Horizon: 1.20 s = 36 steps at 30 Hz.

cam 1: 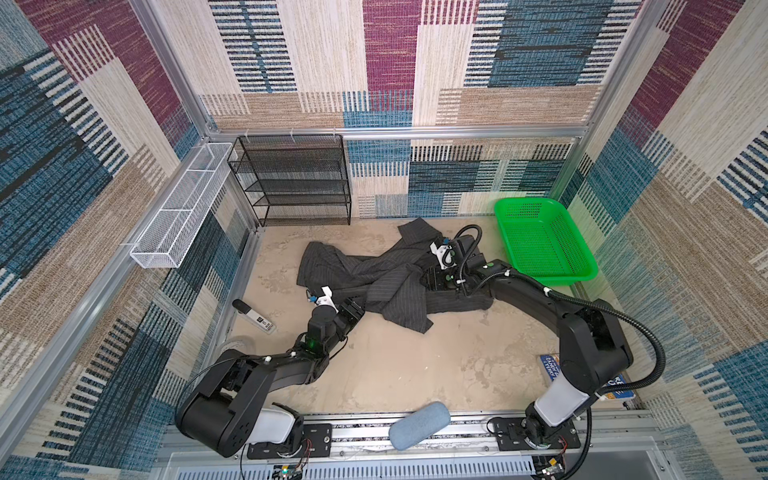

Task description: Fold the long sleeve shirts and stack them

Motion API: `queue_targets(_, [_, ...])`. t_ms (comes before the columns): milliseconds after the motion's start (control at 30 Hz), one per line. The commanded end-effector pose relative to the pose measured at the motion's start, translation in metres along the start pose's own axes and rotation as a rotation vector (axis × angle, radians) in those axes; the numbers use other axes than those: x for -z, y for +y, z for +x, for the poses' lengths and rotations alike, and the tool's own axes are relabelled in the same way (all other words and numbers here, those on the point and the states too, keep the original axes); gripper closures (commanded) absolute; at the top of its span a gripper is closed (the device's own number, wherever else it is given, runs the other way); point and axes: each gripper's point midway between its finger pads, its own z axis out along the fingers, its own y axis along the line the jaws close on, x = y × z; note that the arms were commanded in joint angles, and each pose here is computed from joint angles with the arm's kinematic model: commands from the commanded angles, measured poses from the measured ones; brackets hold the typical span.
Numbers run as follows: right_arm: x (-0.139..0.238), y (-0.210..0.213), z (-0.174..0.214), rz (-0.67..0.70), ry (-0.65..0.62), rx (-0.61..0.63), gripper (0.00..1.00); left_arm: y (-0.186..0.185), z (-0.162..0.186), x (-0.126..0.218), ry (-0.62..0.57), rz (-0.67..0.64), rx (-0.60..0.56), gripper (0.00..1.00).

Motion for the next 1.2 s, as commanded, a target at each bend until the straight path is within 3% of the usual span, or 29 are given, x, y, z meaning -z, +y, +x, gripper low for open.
queue_targets(0, [0.002,0.004,-0.004,-0.016,-0.022,-0.007,0.46,-0.016,0.000,0.002,0.002,0.081,0.045,0.35])
queue_targets(300, [0.002,0.005,-0.002,-0.025,-0.017,-0.011,0.47,-0.037,-0.002,-0.013,0.013,0.152,0.072,0.28])
queue_targets(567, [0.009,0.001,-0.003,0.009,-0.027,-0.010,0.47,-0.033,0.002,-0.040,0.030,0.224,0.169,0.32])
queue_targets(967, [0.005,0.002,-0.001,-0.002,-0.021,-0.010,0.48,-0.024,0.009,-0.029,0.036,0.218,0.221,0.30])
queue_targets(1167, [0.006,0.002,-0.002,0.001,-0.024,-0.007,0.49,-0.037,0.009,-0.044,0.049,0.256,0.248,0.28])
